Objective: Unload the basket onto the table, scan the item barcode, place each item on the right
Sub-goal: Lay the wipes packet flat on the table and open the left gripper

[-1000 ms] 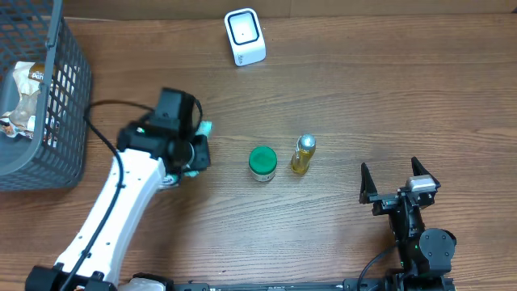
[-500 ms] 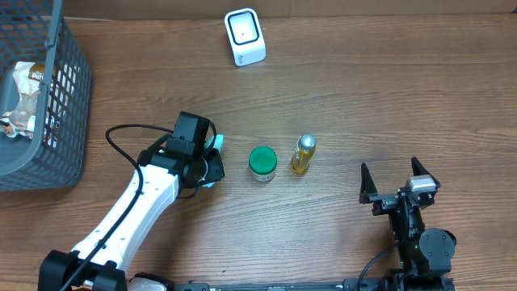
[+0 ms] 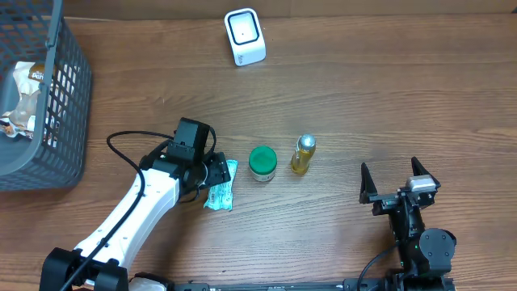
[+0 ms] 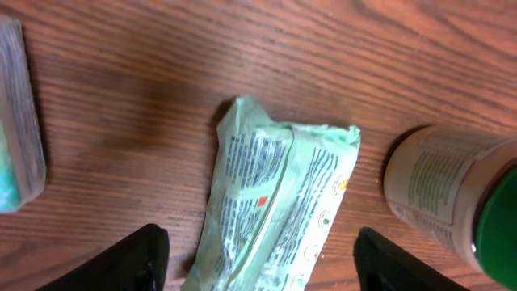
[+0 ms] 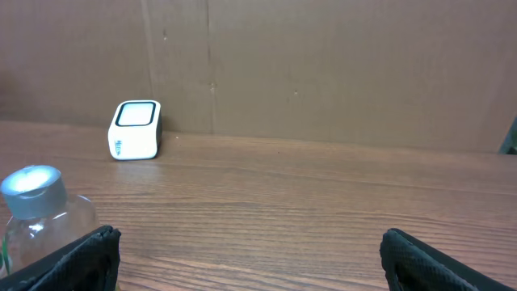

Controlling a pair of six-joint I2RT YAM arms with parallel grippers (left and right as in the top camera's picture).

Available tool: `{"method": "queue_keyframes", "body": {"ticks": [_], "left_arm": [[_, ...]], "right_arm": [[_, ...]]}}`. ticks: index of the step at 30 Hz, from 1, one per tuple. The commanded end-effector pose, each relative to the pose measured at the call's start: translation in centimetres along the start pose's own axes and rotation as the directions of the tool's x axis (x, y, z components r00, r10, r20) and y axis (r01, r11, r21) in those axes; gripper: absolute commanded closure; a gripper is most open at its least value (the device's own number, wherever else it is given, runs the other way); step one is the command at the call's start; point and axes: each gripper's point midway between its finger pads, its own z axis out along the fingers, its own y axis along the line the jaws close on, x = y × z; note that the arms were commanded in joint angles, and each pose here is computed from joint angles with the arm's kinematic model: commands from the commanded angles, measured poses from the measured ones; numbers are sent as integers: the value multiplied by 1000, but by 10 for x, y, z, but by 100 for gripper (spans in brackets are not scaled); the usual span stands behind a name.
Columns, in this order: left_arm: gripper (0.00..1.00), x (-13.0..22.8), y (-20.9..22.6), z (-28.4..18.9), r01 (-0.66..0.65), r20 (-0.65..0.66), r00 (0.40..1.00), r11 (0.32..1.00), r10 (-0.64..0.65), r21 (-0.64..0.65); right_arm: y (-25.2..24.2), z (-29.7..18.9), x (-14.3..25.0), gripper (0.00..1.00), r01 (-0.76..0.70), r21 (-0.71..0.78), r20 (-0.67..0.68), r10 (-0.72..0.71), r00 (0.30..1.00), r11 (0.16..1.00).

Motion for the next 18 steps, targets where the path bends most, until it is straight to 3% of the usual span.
{"method": "queue_keyframes", "body": {"ticks": [1, 2, 4, 5, 7, 18], "left_arm": [[50, 0, -3, 0, -8, 8, 1000, 1000, 8, 9], [69, 1, -5, 0, -13, 0, 1000, 1000, 13, 23], [88, 6, -8, 0, -37, -23, 999, 998, 38, 43], [92, 9, -7, 0, -41, -36, 998, 998, 43, 38], [96, 15, -4, 0, -46, -60, 997, 999, 48, 26], [94, 48, 11, 1, -80, -178, 982, 994, 66, -73]], "right_arm": [[-2, 0, 3, 0, 1, 10, 0, -1, 1000, 1000], [-2, 0, 3, 0, 1, 10, 0, -1, 1000, 1000], [-2, 0, 3, 0, 1, 10, 0, -1, 1000, 1000], [-2, 0, 3, 0, 1, 10, 0, -1, 1000, 1000], [-2, 0, 3, 0, 1, 10, 0, -1, 1000, 1000], [-2, 0, 3, 0, 1, 10, 0, -1, 1000, 1000]]}}
